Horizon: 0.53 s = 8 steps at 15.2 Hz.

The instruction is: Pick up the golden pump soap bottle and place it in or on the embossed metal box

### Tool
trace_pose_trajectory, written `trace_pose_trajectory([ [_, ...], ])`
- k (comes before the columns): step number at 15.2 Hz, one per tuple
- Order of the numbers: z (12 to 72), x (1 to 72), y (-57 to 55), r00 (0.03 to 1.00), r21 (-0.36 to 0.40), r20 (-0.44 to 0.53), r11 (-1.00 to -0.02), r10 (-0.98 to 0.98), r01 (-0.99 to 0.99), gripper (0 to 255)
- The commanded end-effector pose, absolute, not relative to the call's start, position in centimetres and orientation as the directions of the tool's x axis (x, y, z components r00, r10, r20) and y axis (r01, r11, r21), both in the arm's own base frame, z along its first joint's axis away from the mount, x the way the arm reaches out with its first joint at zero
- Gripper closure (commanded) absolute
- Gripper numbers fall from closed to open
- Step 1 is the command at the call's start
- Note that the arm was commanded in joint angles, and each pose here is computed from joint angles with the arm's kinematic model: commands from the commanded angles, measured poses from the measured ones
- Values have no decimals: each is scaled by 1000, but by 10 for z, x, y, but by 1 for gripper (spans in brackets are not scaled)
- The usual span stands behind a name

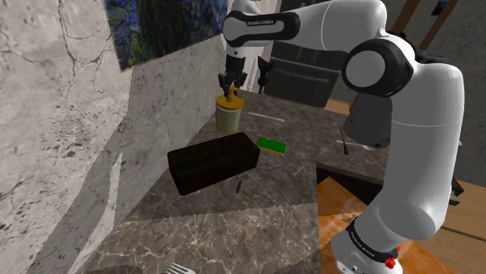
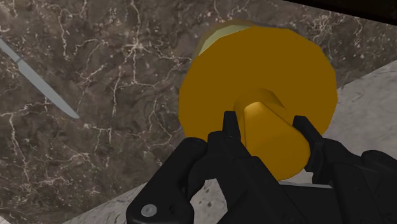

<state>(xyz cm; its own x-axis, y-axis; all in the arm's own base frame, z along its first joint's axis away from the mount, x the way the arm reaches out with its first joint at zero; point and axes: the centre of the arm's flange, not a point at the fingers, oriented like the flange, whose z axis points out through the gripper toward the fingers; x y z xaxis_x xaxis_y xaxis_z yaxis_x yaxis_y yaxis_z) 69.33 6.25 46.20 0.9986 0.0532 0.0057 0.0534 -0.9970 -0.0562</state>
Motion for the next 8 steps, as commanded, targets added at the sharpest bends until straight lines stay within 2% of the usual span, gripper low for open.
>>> trace_pose_trajectory([
  [1, 473, 693, 62, 999, -56, 6, -997, 53, 54, 255],
  [8, 510, 693, 62, 999, -56, 6, -997, 53, 54, 255],
])
